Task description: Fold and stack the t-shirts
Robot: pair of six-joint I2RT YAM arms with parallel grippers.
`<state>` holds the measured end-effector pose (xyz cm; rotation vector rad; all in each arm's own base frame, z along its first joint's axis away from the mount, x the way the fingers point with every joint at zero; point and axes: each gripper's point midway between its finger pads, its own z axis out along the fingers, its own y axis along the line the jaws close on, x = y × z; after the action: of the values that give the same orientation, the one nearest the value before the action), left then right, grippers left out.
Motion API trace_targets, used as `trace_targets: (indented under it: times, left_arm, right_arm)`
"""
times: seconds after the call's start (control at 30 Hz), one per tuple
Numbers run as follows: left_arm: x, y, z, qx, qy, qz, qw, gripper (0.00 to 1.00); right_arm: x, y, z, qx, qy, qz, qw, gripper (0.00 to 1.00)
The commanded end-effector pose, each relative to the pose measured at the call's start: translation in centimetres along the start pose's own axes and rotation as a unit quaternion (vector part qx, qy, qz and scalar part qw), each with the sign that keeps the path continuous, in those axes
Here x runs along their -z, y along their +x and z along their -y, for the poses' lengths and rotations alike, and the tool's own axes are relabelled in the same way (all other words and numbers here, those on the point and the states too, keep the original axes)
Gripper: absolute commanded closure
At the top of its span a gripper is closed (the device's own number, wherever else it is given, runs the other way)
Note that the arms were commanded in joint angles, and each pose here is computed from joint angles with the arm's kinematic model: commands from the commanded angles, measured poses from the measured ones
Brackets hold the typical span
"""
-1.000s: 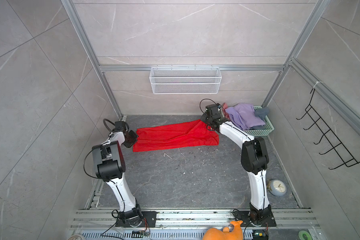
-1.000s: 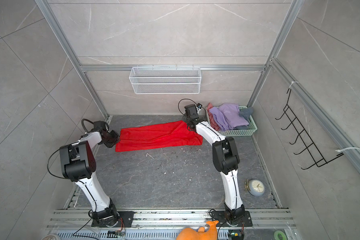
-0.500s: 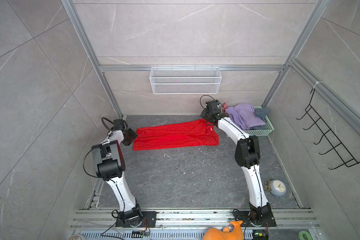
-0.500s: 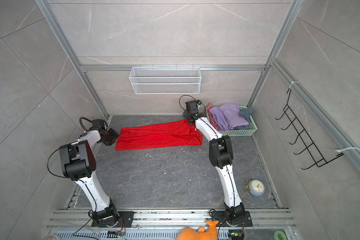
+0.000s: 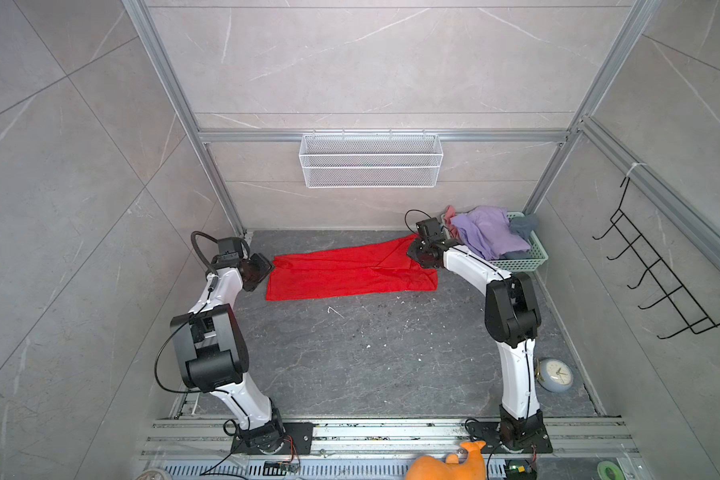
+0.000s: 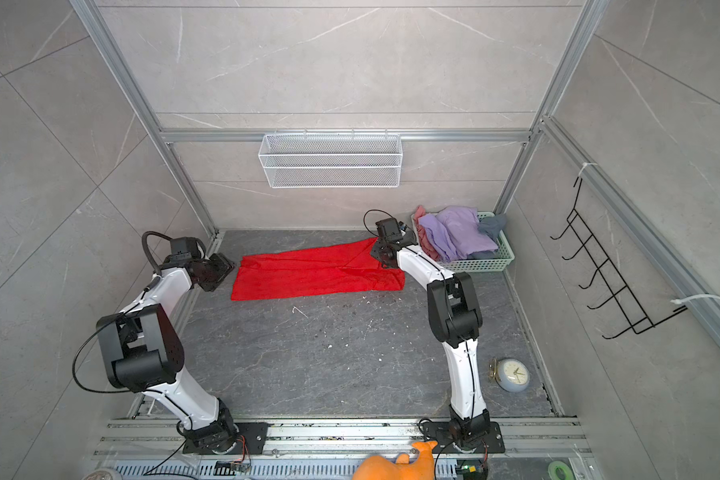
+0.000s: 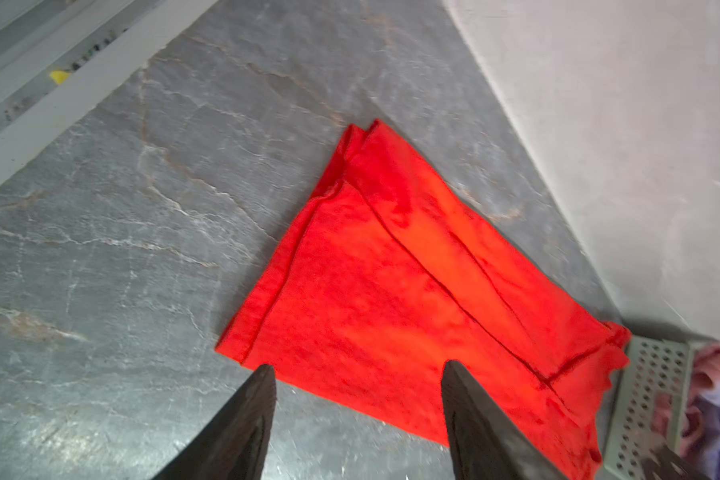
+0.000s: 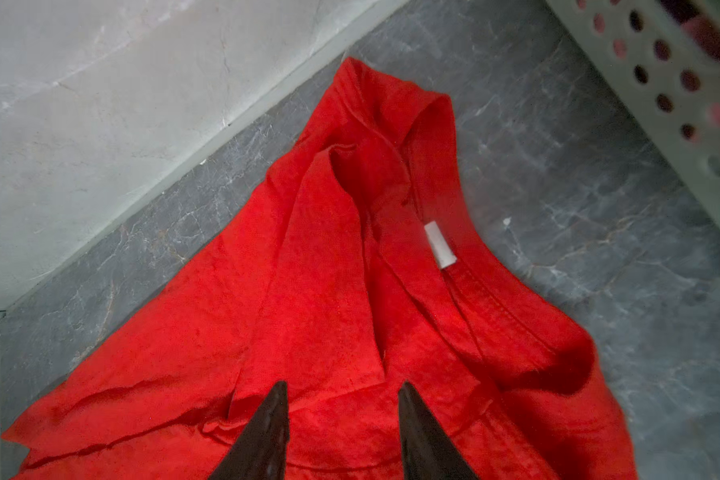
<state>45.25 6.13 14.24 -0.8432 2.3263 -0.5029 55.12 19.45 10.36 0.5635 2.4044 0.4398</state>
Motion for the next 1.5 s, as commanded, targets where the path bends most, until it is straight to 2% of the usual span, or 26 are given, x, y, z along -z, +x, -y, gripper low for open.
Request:
trace_targets:
  times: [0.0,0.43,0.83,0.9,1.0,1.1,1.2,1.47]
  left_arm:
    - [1.8,0.9,2.2,-0.031,0.044,-0.002,0.999,0.33]
    - [2.2,2.9,2.5,-0.022,0.07,-0.012,0.997,0.33]
    - [1.3,5.0,6.0,-0.069,0.116,-0.042,0.99,0.32]
    - [1.2,5.1,6.3,-0.07,0.117,-0.044,0.99,0.32]
    - [1.2,5.1,6.4,-0.071,0.118,-0.044,0.989,0.32]
    - [1.1,5.1,6.4,-0.071,0.117,-0.044,0.99,0.32]
    - [1.0,5.1,6.3,-0.07,0.116,-0.044,0.99,0.32]
    - [0.3,5.3,6.0,-0.066,0.112,-0.05,0.99,0.32]
  right_arm:
    - [-0.2,1.5,-0.9,-0.006,-0.014,-0.028,1.0,0.57]
    - [-3.3,3.6,0.8,-0.005,0.029,-0.062,0.998,0.59]
    - [-5.6,4.3,1.0,0.008,0.032,-0.072,0.997,0.6]
    - [-5.9,4.5,0.8,0.006,0.027,-0.075,0.997,0.65]
    - [-5.9,4.4,0.5,0.006,0.02,-0.074,0.997,0.84]
    - [-5.8,4.0,0.0,0.007,0.01,-0.07,0.997,0.94]
    - [-5.3,3.5,-1.0,0.01,-0.007,-0.064,0.998,1.0]
    - [-3.9,1.7,-5.3,0.027,-0.059,-0.042,0.997,1.0]
